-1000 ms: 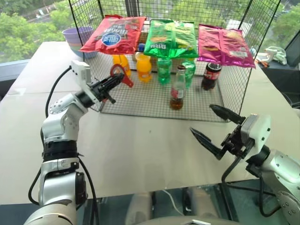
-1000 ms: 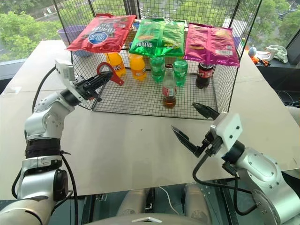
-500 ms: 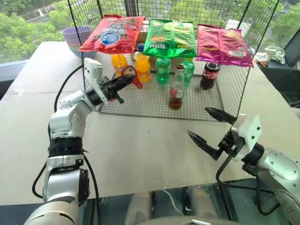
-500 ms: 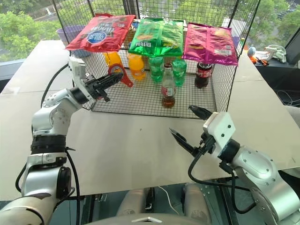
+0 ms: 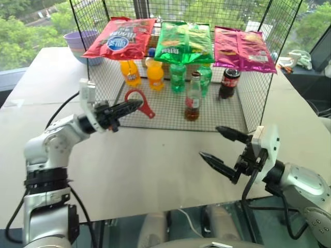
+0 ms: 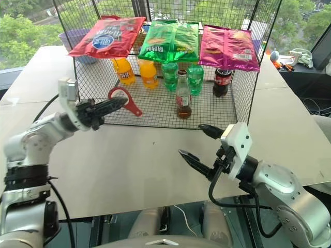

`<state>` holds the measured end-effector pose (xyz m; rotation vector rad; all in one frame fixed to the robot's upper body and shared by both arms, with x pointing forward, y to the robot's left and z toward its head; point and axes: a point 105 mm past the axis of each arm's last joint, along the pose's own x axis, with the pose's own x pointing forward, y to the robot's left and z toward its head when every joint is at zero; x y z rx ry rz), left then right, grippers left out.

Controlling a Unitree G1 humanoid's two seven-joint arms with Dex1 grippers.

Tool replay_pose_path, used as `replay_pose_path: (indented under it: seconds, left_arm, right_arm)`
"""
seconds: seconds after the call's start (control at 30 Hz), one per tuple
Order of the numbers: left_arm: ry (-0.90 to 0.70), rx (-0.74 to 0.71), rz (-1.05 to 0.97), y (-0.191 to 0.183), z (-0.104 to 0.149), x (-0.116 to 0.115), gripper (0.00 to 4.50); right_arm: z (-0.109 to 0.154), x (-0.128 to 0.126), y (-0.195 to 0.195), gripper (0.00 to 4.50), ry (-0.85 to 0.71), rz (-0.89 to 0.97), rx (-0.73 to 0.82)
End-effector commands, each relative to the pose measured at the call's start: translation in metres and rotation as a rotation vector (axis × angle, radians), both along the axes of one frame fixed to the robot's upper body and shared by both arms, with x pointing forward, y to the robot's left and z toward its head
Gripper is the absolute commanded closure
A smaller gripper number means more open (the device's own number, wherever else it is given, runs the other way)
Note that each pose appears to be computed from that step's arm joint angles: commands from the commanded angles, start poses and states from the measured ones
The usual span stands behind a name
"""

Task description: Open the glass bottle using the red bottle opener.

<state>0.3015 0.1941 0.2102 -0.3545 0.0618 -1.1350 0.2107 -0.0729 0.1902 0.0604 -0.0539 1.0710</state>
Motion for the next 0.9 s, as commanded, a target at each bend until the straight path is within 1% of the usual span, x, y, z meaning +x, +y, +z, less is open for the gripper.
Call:
replay_pose_path:
  seconds: [0.03,0.13,0.23,0.3,0.63,0.7,0.73,0.77,0.8,0.83,0.87,0.9]
  left_arm:
    - [-0.006,-0.04,-0.158,-0.025,0.012,-0.024,4.46]
    - [0.005,-0.089,-0.198,-0.043,0.012,-0.031,4.46]
    - [0.008,-0.124,-0.207,-0.055,0.012,-0.033,4.46]
    - [0.008,-0.131,-0.216,-0.063,0.01,-0.034,4.46]
    - [-0.015,-0.13,-0.258,-0.082,0.009,-0.038,4.46]
    - [-0.02,-0.127,-0.271,-0.084,0.009,-0.038,4.5]
    - [-0.022,-0.126,-0.277,-0.085,0.009,-0.038,4.5]
    - [-0.023,-0.126,-0.282,-0.086,0.01,-0.038,4.5]
    - [-0.024,-0.126,-0.289,-0.087,0.01,-0.039,4.5]
    - [-0.024,-0.125,-0.295,-0.087,0.01,-0.039,4.5]
    - [-0.024,-0.124,-0.299,-0.088,0.009,-0.04,4.5]
    - [-0.025,-0.122,-0.303,-0.088,0.009,-0.04,4.5]
  right_arm:
    - [0.011,0.007,0.006,0.0,0.034,0.071,0.067]
    - [0.013,0.018,0.013,0.0,0.121,0.124,0.124]
    - [0.012,0.026,0.02,0.0,0.167,0.148,0.137]
    - [0.013,0.026,0.026,0.0,0.2,0.192,0.155]
    - [0.012,0.027,0.044,0.0,0.273,0.296,0.188]
    - [0.011,0.026,0.047,0.51,0.29,0.32,0.178]
    - [0.01,0.026,0.048,0.85,0.297,0.33,0.174]
    - [0.009,0.026,0.05,0.85,0.301,0.338,0.17]
    - [0.009,0.027,0.051,1.63,0.302,0.343,0.166]
    - [0.009,0.027,0.051,1.85,0.303,0.345,0.164]
    - [0.009,0.027,0.051,2.36,0.303,0.345,0.163]
    - [0.009,0.028,0.051,2.74,0.303,0.345,0.162]
